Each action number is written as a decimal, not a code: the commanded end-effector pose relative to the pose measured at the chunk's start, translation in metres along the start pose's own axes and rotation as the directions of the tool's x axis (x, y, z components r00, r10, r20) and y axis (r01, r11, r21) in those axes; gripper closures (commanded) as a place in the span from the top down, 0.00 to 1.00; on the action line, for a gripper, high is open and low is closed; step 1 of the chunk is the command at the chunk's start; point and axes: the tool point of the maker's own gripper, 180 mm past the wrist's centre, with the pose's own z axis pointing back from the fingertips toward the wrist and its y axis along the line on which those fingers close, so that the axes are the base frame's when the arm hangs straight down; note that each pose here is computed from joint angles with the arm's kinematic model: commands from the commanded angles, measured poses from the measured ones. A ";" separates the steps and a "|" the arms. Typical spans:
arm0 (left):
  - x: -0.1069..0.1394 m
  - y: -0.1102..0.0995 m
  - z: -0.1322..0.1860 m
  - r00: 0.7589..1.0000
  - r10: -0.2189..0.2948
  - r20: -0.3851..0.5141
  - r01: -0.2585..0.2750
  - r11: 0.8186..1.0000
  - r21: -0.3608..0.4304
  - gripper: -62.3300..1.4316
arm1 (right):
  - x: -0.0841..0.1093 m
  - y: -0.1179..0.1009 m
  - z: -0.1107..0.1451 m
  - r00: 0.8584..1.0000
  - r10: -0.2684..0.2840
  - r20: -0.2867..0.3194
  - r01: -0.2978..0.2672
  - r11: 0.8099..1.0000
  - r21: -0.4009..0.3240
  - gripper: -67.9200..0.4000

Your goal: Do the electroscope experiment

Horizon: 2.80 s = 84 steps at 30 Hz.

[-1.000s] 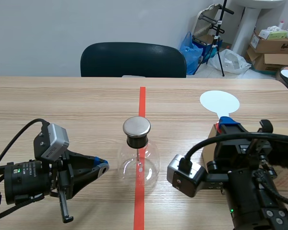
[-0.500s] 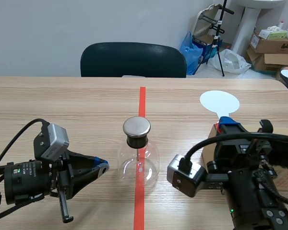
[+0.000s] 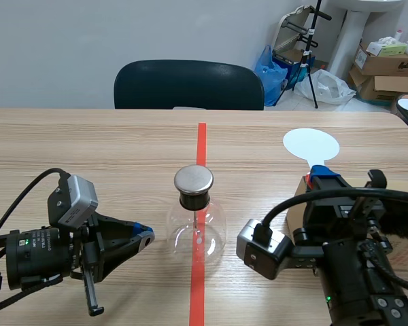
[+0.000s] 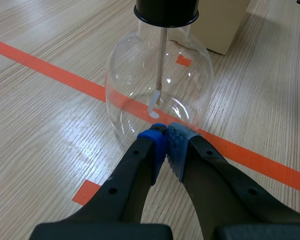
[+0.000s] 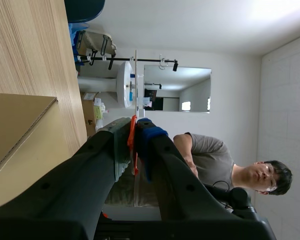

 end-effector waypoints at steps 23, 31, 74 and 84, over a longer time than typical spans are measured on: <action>0.011 -0.002 -0.004 0.999 0.000 0.041 0.000 1.000 -0.007 0.06 | -0.041 -0.019 0.009 1.000 -0.025 -0.005 0.024 0.999 -0.043 0.02; 0.011 -0.002 -0.004 0.999 0.001 0.039 0.000 1.000 -0.007 0.06 | -0.059 -0.017 0.027 1.000 0.000 0.000 0.000 0.999 -0.035 0.02; 0.126 -0.092 0.098 0.962 -0.081 0.261 0.083 0.997 0.004 0.06 | -0.139 0.036 0.081 1.000 -0.013 0.027 0.012 0.999 0.043 0.02; 0.125 -0.092 0.098 0.964 -0.082 0.252 0.084 0.996 0.004 0.07 | -0.140 0.050 0.084 0.999 -0.031 0.022 0.029 0.997 0.074 0.02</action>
